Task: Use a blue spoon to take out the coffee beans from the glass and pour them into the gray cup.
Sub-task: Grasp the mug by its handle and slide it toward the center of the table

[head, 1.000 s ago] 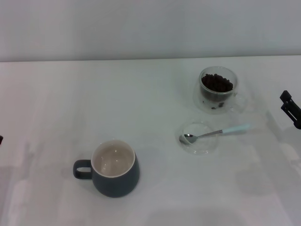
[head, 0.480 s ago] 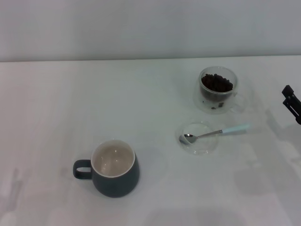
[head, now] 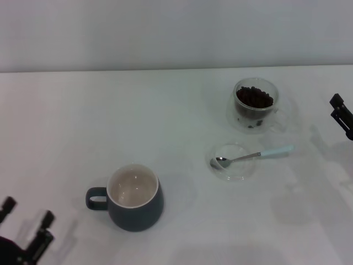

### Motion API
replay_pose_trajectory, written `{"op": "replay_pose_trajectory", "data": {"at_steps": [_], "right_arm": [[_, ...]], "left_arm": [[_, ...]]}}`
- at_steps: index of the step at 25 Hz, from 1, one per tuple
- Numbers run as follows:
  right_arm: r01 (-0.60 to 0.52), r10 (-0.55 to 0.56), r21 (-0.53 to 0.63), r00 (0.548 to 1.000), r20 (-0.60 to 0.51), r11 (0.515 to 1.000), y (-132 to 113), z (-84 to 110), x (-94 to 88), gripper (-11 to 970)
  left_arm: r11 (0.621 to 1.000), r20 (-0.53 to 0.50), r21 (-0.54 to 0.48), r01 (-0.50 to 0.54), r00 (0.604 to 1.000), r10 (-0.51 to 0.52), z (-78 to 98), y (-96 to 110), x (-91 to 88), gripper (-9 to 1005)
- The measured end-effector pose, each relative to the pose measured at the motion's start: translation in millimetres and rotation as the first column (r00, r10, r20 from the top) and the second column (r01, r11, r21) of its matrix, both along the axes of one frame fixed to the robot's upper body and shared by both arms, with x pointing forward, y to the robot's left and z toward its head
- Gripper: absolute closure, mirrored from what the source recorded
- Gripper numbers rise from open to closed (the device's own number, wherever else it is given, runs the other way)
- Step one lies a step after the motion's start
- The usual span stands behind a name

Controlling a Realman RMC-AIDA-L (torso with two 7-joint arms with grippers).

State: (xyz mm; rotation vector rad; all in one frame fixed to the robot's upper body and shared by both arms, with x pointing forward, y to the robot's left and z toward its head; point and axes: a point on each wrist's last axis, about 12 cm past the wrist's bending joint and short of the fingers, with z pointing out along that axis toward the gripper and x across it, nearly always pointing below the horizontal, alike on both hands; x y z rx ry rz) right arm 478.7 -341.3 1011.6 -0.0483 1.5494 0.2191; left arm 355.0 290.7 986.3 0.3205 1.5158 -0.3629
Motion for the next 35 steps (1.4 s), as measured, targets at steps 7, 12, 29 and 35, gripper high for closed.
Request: {"op": "replay_pose_trajectory", "data": {"at_steps": [7, 12, 29, 35], "right_arm": [[0.001, -0.001, -0.005, 1.000, 0.013, 1.000, -1, 2.4, 2.5, 116], [0.001, 0.000, -0.007, 1.000, 0.017, 1.000, -1, 3.3, 3.7, 116], [0.001, -0.001, -0.018, 0.999, 0.036, 1.000, -3, 7.8, 10.2, 117], [0.000, 0.001, -0.020, 0.999, 0.040, 1.000, -3, 8.7, 11.5, 117]], "left_arm": [[0.995, -0.060, 0.059, 0.077, 0.995, -0.073, -8.2, -8, 11.5, 214], [0.992, -0.113, 0.090, 0.089, 0.990, -0.078, -14.6, -11, 22.2, 215], [0.983, -0.148, 0.126, 0.131, 0.983, -0.112, -16.0, -22, 55.5, 217], [0.980, -0.151, 0.138, 0.141, 0.981, -0.120, -15.5, -24, 63.7, 218]]}}
